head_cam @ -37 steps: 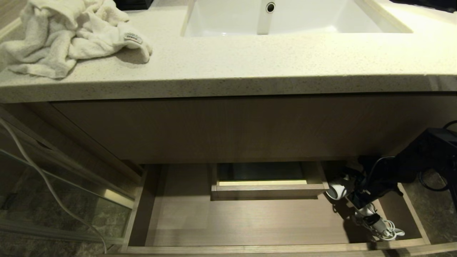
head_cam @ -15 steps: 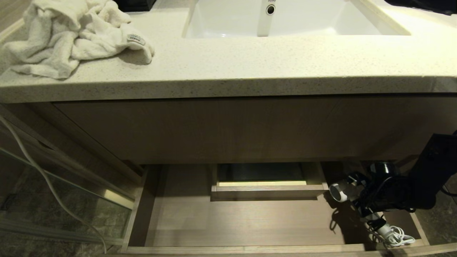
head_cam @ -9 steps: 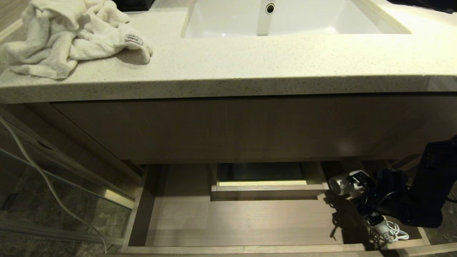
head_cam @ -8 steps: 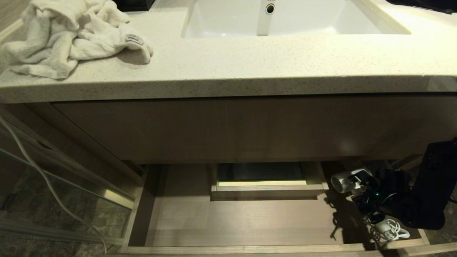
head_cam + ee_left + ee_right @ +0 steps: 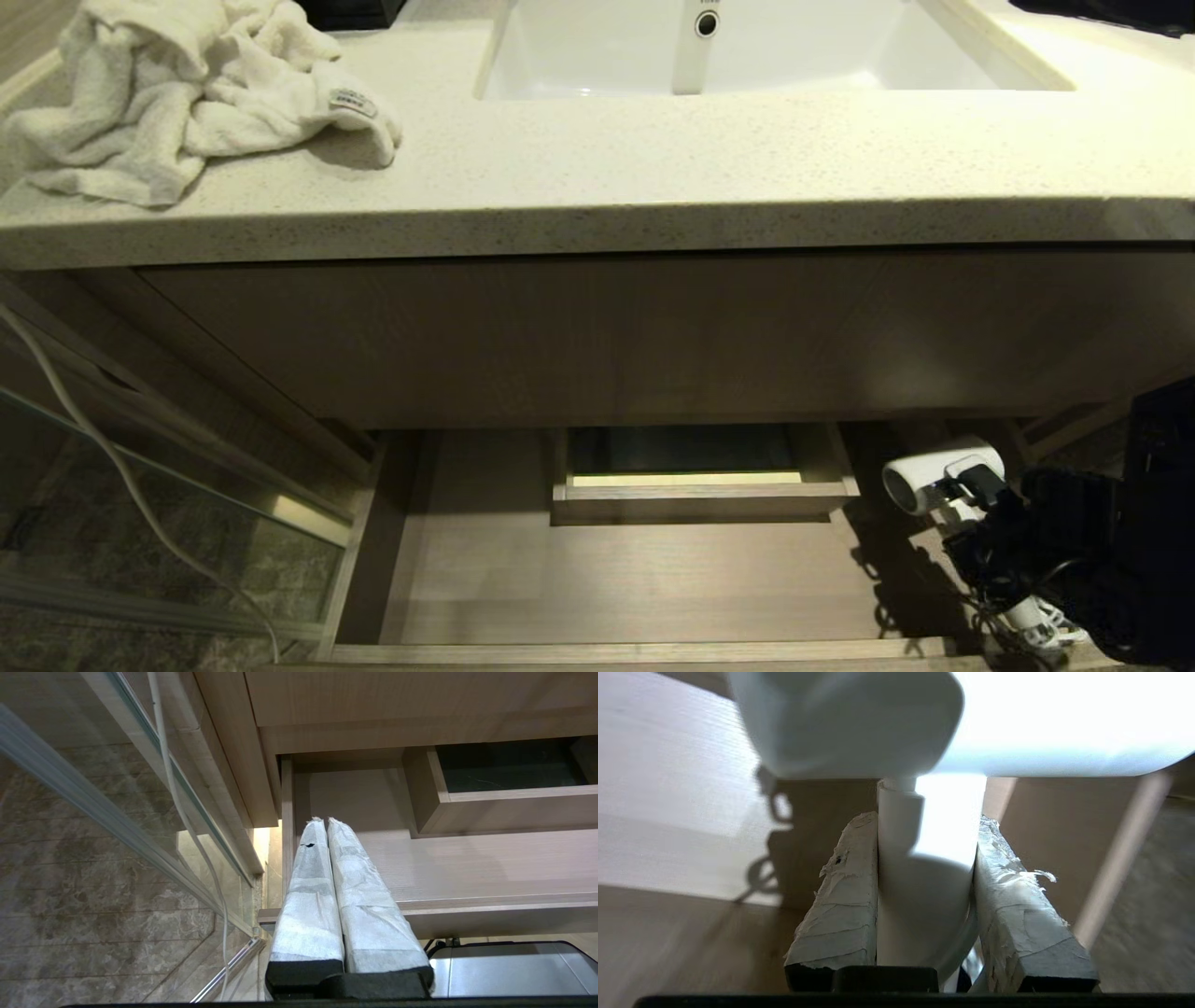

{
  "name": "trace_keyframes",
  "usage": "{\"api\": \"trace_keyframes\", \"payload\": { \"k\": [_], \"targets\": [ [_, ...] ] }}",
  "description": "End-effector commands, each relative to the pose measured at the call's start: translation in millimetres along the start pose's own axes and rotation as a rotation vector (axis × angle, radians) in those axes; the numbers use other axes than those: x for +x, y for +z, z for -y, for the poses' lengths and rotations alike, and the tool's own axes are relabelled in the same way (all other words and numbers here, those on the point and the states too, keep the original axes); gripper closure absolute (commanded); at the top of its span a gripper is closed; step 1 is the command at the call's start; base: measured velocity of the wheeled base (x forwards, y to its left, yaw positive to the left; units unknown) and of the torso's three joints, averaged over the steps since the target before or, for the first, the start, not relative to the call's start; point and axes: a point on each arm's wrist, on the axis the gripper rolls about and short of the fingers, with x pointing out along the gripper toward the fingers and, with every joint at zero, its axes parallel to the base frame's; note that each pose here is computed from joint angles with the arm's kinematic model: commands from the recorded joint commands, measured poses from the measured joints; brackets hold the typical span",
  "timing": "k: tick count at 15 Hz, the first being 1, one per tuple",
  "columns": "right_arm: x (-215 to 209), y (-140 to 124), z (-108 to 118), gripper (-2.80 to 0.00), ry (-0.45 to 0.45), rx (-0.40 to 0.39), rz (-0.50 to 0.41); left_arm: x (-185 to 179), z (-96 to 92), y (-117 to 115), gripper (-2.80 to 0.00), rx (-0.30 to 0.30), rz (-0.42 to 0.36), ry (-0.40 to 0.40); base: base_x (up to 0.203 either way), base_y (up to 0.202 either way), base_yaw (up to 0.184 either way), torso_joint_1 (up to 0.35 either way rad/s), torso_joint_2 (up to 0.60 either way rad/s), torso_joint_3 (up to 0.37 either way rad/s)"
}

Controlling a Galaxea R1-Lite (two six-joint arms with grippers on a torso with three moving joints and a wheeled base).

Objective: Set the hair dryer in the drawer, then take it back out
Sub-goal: Take the hairdryer out

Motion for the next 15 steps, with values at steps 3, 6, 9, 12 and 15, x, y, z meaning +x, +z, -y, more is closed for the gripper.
{"api": "trace_keyframes", "payload": {
  "k": [3,6,9,12,15],
  "targets": [
    [-26.6,0.8,1.4,0.00,-0.007,0.005,0.007,0.2,0.0,-0.4,0.00,0.000,-0.003,0.000,0.000,0.000,0.000,0.000,0.00,0.000],
    [-34.2,4.5,4.1,0.00,-0.032,0.007,0.044,0.1,0.0,-0.4,0.00,0.000,-0.002,0.000,0.000,0.000,0.000,0.000,0.00,0.000],
    [-36.0,15.2,9.9,0.00,-0.061,0.007,0.093,0.2,0.0,-0.4,0.00,0.000,-0.003,0.000,0.000,0.000,0.000,0.000,0.00,0.000],
    [-42.9,35.3,14.1,0.00,-0.103,-0.003,0.171,0.2,0.0,-0.4,0.00,0.000,-0.003,0.000,0.000,0.000,0.000,0.000,0.00,0.000],
    [-70.7,47.6,8.2,0.00,-0.121,-0.017,0.210,0.2,0.0,-0.4,0.00,0.000,-0.003,0.000,0.000,0.000,0.000,0.000,0.00,0.000]
  ]
}}
